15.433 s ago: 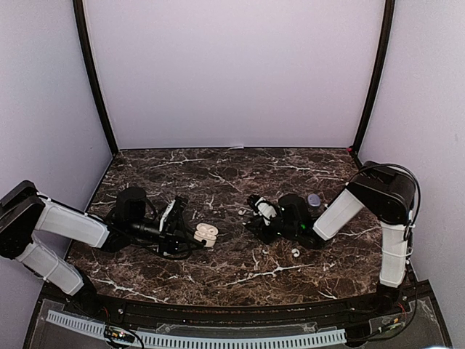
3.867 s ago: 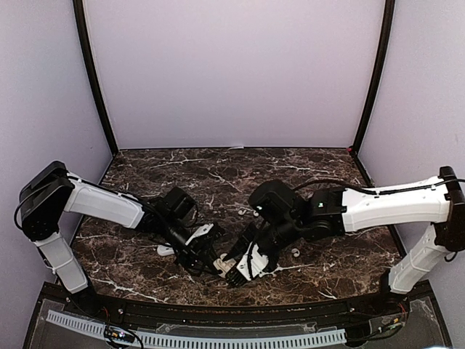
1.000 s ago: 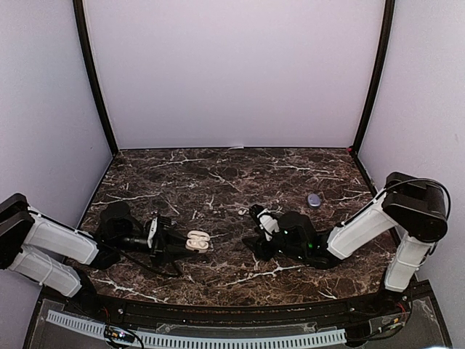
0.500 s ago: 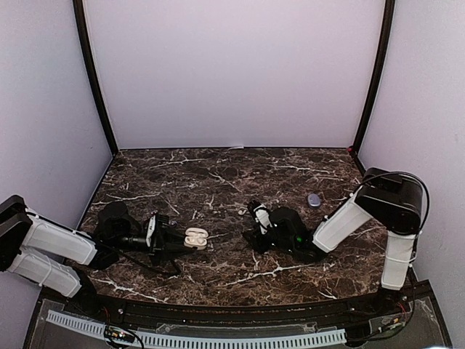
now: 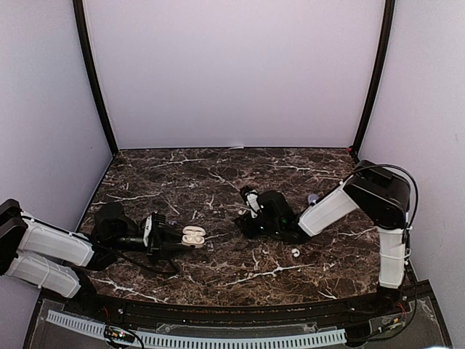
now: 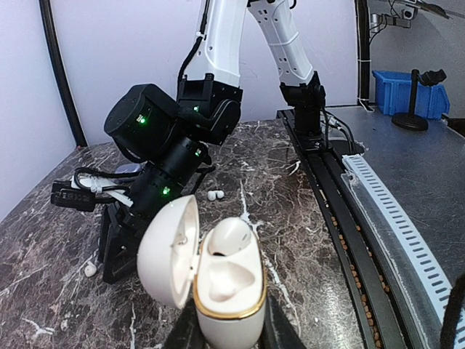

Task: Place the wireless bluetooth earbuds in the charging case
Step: Pick up the left earbud from the center of the board.

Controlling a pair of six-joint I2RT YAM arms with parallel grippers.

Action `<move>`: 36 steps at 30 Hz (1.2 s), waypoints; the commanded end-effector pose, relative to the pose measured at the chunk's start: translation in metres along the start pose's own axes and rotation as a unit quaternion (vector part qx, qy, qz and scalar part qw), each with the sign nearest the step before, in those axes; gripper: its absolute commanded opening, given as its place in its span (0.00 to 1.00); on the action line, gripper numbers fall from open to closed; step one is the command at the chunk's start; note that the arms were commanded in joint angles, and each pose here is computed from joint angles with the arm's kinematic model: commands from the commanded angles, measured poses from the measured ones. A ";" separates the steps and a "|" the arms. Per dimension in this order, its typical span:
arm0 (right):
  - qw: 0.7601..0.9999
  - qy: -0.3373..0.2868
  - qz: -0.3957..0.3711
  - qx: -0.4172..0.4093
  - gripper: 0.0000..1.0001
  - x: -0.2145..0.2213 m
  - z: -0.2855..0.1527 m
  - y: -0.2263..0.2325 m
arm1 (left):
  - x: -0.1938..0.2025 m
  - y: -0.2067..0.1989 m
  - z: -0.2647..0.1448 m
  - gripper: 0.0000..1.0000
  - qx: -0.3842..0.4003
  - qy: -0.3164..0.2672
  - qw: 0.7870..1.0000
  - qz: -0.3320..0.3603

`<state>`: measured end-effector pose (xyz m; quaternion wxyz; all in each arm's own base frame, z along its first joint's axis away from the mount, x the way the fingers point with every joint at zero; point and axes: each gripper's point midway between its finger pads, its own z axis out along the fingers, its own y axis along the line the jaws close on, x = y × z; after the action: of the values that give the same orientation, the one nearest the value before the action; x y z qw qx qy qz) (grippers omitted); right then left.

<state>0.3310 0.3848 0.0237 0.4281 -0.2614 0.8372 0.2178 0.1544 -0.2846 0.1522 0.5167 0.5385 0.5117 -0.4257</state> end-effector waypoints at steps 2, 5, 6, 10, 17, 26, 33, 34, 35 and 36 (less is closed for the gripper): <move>0.998 0.050 0.031 0.006 0.51 0.013 0.015 -0.006 | 0.002 0.000 -0.005 0.11 -0.009 -0.001 1.000 0.005; 0.997 0.064 0.043 0.019 0.51 0.012 0.020 -0.009 | 0.001 0.000 -0.005 0.11 -0.009 -0.002 1.000 0.006; 0.996 0.067 0.048 0.024 0.52 0.011 0.022 -0.011 | 0.001 0.001 -0.005 0.11 -0.010 -0.002 1.000 0.007; 0.992 0.088 0.075 0.049 0.52 0.003 0.029 -0.020 | 0.001 0.001 -0.006 0.11 -0.011 -0.001 1.000 0.007; 0.983 0.118 0.110 0.087 0.47 -0.005 0.036 -0.029 | 0.000 0.000 -0.008 0.11 -0.013 -0.003 1.000 0.009; 0.983 0.131 0.101 0.085 0.27 -0.005 0.040 -0.026 | 0.001 0.000 -0.010 0.11 -0.015 -0.003 1.000 0.009; 0.983 0.144 0.077 0.084 0.25 0.001 0.038 -0.026 | 0.001 -0.001 -0.011 0.11 -0.015 -0.002 1.000 0.010; 0.983 0.146 0.072 0.084 0.25 0.001 0.039 -0.024 | 0.001 -0.001 -0.010 0.11 -0.015 -0.002 1.000 0.010; 0.983 0.149 0.067 0.085 0.25 0.001 0.039 -0.024 | 0.001 -0.001 -0.010 0.11 -0.015 -0.002 1.000 0.010; 0.982 0.151 0.064 0.089 0.25 0.002 0.040 -0.025 | 0.001 -0.001 -0.010 0.11 -0.015 -0.002 1.000 0.010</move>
<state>0.3779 0.3981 0.0253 0.3358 -0.1767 0.9099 0.1677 0.1554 -0.2772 0.1511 0.5246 0.5323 0.5176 -0.4165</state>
